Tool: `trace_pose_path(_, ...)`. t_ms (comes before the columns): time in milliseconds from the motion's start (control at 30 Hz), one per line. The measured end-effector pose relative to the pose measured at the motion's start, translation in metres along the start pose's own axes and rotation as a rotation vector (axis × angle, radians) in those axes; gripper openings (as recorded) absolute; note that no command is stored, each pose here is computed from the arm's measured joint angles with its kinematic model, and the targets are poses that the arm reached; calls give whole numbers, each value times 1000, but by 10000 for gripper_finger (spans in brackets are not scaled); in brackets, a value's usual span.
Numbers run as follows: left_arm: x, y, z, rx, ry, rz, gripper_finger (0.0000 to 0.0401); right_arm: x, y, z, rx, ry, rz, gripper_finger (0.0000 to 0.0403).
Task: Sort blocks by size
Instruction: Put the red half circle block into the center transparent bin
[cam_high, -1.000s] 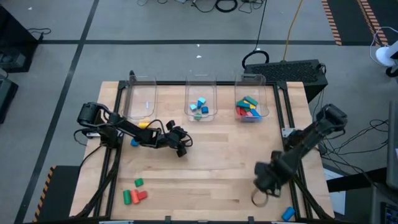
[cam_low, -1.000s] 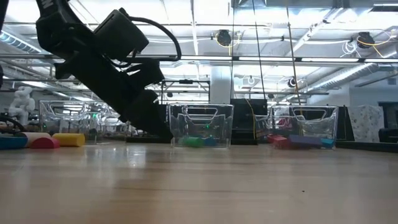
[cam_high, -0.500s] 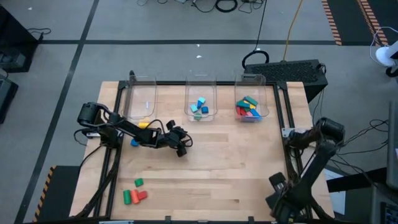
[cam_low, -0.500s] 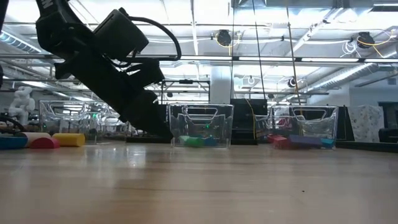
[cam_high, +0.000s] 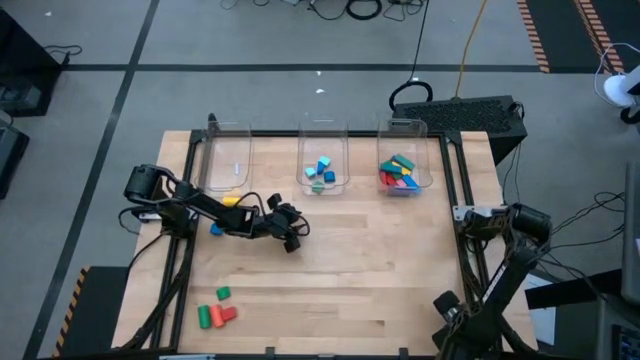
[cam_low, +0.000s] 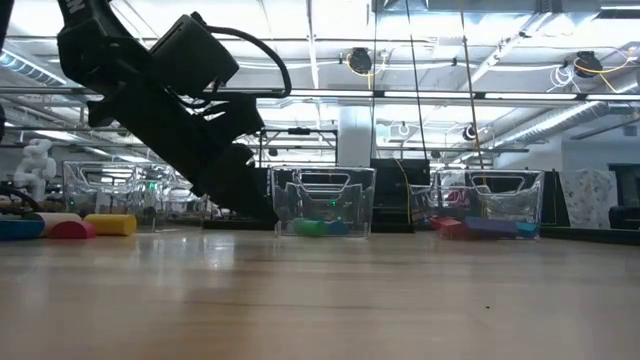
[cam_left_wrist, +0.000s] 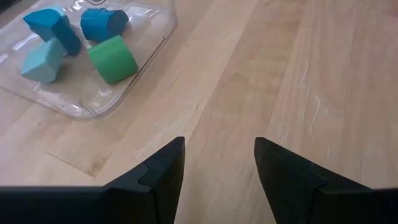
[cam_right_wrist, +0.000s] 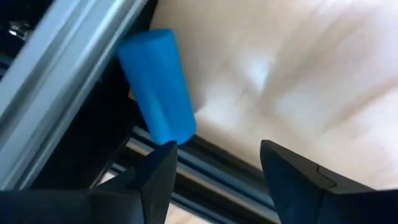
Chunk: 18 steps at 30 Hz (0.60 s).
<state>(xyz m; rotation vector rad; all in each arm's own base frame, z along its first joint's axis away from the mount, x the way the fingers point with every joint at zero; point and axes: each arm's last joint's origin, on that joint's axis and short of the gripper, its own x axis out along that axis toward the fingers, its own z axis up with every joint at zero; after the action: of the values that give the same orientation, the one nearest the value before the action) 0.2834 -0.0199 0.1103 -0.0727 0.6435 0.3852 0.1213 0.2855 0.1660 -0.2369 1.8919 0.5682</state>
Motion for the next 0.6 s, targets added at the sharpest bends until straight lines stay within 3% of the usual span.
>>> trace_pose_path(300, -1, 0, 1, -14, -3, 9, 196, -17, -35, -2, 130, 4, -356, 214)
trace_pose_path(600, -38, 4, 19, -76, 192, 57, 196, -35, -70, 15, 254, -252, -728, 215)
